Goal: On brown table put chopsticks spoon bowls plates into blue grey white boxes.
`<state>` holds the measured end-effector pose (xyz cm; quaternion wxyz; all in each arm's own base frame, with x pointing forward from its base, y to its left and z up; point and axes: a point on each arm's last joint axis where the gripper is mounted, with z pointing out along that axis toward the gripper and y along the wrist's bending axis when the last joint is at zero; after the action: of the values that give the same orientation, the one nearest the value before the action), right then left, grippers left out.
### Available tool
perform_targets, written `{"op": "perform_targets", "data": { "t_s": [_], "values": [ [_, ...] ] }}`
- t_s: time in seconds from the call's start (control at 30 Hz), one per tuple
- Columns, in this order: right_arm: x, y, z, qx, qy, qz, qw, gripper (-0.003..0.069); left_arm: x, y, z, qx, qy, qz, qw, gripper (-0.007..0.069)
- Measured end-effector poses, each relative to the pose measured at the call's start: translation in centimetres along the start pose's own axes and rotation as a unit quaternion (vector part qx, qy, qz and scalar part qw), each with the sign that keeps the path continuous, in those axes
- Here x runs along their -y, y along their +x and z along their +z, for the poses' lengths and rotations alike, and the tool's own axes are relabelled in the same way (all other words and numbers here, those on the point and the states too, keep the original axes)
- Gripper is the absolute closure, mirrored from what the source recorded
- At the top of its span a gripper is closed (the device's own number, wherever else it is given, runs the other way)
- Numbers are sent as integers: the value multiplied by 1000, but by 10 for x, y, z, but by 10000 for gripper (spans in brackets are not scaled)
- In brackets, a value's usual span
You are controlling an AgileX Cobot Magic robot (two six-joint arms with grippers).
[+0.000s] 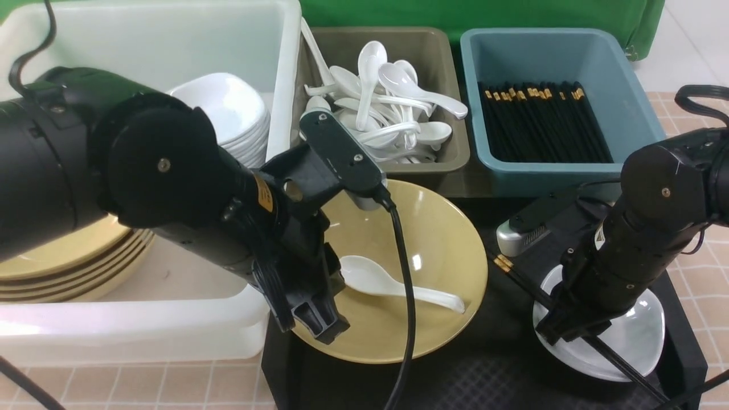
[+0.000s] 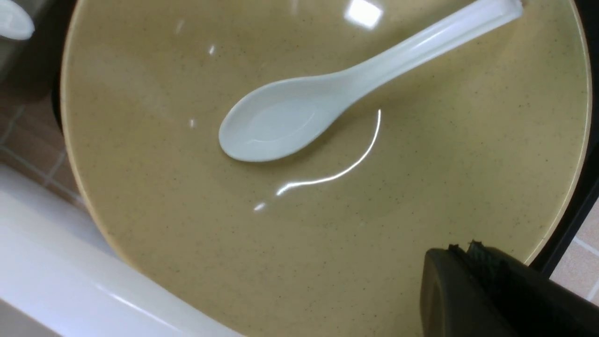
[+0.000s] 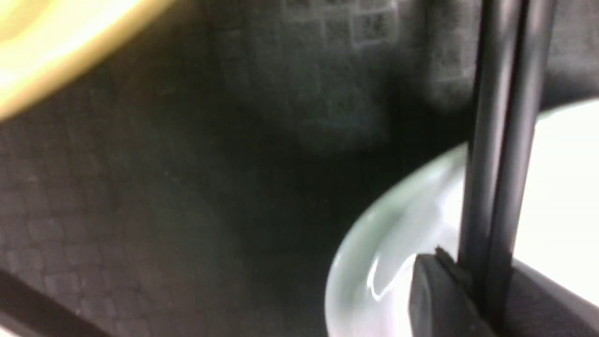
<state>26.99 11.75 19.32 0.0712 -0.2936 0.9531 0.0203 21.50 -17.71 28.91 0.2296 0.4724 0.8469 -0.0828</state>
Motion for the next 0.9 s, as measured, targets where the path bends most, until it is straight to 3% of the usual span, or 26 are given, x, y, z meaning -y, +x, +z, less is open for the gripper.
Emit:
{"op": "perform_targets", "data": {
  "t_s": [0.17,0.37,0.57,0.7,0.9],
  "values": [
    [-1,1,-39,50,11,-3,999,501,-13,0,-1,16,-30,-51,998,623],
    [6,-27,-97,157,54,-18,986,501,-58,-20,-5,88,-67,-145,983,623],
    [25,-67,-133,268,97,-16,958,501,-79,-66,-6,165,-76,-108,978,623],
    [66,-108,-140,350,127,40,927,501,-90,-107,-17,253,-101,-73,959,623],
    [127,-147,-107,413,133,149,888,501,-96,-119,-27,292,-124,-64,946,623]
  ]
}}
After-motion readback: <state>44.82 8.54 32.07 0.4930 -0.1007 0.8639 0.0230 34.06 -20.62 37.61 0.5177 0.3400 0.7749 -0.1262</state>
